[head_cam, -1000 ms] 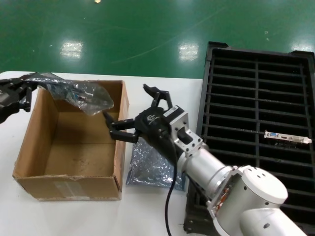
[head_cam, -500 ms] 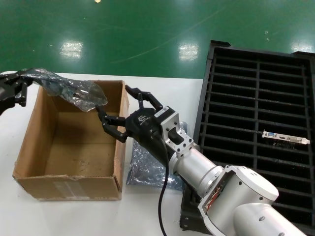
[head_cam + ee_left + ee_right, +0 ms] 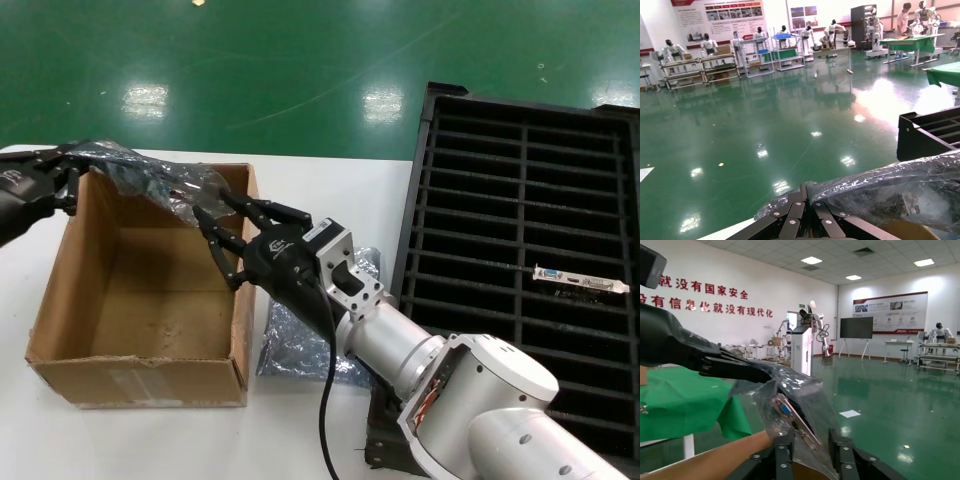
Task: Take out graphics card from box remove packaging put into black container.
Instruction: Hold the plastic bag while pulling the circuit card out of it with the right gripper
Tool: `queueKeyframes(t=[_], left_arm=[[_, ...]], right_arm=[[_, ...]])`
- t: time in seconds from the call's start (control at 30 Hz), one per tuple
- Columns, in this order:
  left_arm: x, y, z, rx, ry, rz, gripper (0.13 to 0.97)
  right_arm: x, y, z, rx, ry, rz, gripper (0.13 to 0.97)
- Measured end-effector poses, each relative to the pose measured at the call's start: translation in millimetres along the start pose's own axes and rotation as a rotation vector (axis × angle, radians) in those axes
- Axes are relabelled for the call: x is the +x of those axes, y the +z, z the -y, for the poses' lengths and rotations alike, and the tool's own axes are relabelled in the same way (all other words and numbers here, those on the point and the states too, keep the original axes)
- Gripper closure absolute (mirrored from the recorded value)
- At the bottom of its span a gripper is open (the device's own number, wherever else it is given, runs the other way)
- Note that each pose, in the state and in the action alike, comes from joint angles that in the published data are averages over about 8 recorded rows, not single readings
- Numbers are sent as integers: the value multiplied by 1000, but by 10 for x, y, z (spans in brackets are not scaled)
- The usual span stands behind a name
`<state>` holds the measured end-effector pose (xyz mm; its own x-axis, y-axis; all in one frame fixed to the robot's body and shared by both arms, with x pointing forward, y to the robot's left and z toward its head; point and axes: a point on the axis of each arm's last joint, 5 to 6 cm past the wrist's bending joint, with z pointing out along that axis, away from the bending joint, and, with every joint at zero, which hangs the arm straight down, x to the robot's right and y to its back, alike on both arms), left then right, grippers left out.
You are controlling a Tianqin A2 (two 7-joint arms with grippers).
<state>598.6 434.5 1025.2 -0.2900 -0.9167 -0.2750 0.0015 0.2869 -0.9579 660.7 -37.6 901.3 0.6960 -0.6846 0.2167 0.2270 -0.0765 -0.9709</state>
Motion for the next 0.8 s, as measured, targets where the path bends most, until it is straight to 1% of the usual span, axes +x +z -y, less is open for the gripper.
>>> queueKeyframes(t=[0.03, 0.3, 0.57, 0.67, 0.8], left_arm=[[12, 10, 2, 1, 0, -4, 958], [138, 64, 29, 9, 5, -38, 958], [258, 77, 44, 17, 23, -77, 958], [282, 78, 42, 20, 24, -84, 958], [295, 77, 57, 29, 15, -92, 958]], right_arm=[[-2, 2, 0, 0, 1, 3, 735], [-10, 10, -5, -2, 5, 16, 875], [11, 7, -19, -4, 6, 14, 940], [17, 9, -24, -7, 4, 15, 949], [18, 17, -28, -13, -4, 21, 951]])
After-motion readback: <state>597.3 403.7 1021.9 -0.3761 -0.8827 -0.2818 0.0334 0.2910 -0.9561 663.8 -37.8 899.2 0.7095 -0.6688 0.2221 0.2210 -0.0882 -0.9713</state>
